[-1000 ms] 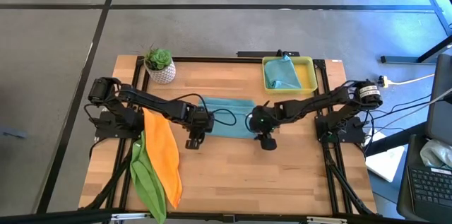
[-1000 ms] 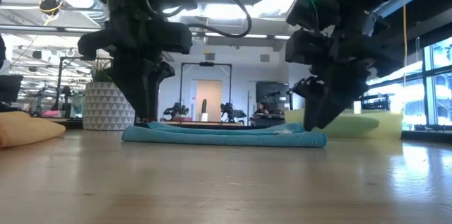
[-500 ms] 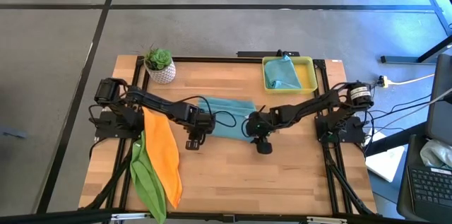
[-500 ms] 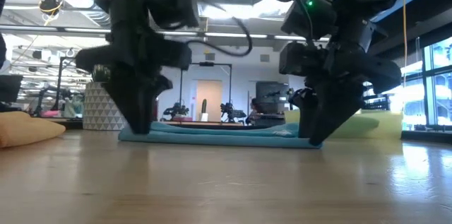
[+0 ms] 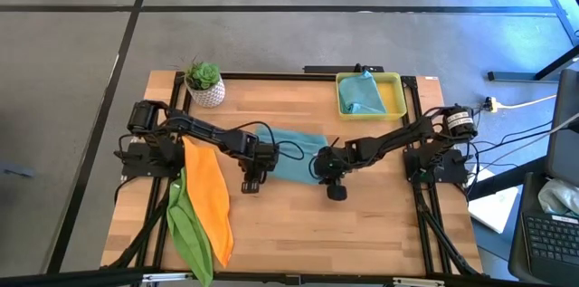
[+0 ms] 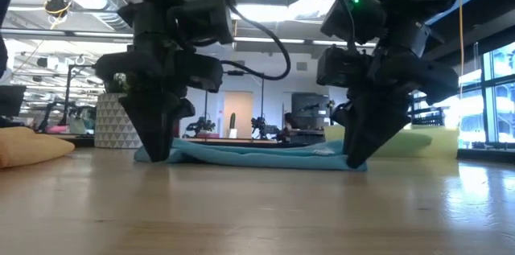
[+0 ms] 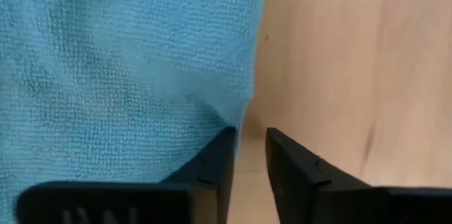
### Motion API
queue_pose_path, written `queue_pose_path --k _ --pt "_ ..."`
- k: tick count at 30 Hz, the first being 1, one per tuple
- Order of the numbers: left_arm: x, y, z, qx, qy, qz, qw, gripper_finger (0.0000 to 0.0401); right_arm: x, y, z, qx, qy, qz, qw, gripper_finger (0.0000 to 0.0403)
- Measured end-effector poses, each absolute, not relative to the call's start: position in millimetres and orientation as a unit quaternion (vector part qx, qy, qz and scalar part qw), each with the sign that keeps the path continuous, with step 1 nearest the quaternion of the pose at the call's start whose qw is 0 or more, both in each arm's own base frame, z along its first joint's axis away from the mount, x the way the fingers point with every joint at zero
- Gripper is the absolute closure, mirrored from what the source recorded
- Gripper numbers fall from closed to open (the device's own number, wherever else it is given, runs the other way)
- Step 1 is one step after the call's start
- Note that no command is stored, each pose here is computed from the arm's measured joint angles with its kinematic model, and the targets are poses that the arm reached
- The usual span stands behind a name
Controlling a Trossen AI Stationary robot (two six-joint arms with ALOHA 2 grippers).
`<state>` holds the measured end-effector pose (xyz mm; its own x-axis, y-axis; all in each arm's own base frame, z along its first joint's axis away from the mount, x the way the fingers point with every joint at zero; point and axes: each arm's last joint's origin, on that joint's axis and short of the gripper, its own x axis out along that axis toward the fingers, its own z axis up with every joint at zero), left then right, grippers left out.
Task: Fold microfiber towels
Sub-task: Fold the right blue microfiber towel
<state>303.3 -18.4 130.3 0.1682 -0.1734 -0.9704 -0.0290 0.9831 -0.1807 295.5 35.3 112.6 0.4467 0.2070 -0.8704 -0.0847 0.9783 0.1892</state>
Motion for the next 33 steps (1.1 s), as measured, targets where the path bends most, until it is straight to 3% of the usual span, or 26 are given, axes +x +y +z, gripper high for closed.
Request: queue_pose_path --k 3,8,14,18,27,33 --pt "302.1 -19.3 131.9 -0.095 0.644 -0.047 0.758 0.0372 294.5 35.8 114.5 0.078 0.520 0.104 0.844 0.0387" --pt "290.9 -16.2 149.4 -0.160 0.669 -0.039 0.725 0.0399 283.6 35.8 129.3 0.102 0.564 0.100 0.814 0.0393" --pt "273.7 -16.2 209.5 -0.158 0.660 -0.018 0.734 0.0401 282.6 35.6 195.4 0.089 0.533 0.111 0.834 0.0396" --pt "266.0 -12.9 247.7 -0.177 0.596 0.016 0.783 0.0401 283.5 34.5 231.4 0.069 0.471 0.106 0.873 0.0398" --pt "262.2 -23.3 267.5 -0.177 0.538 -0.007 0.824 0.0400 279.7 25.7 226.7 0.071 0.498 0.087 0.860 0.0397" --pt "280.2 -49.8 261.1 -0.118 0.502 -0.073 0.854 0.0371 279.9 24.3 228.2 0.086 0.493 0.105 0.859 0.0397"
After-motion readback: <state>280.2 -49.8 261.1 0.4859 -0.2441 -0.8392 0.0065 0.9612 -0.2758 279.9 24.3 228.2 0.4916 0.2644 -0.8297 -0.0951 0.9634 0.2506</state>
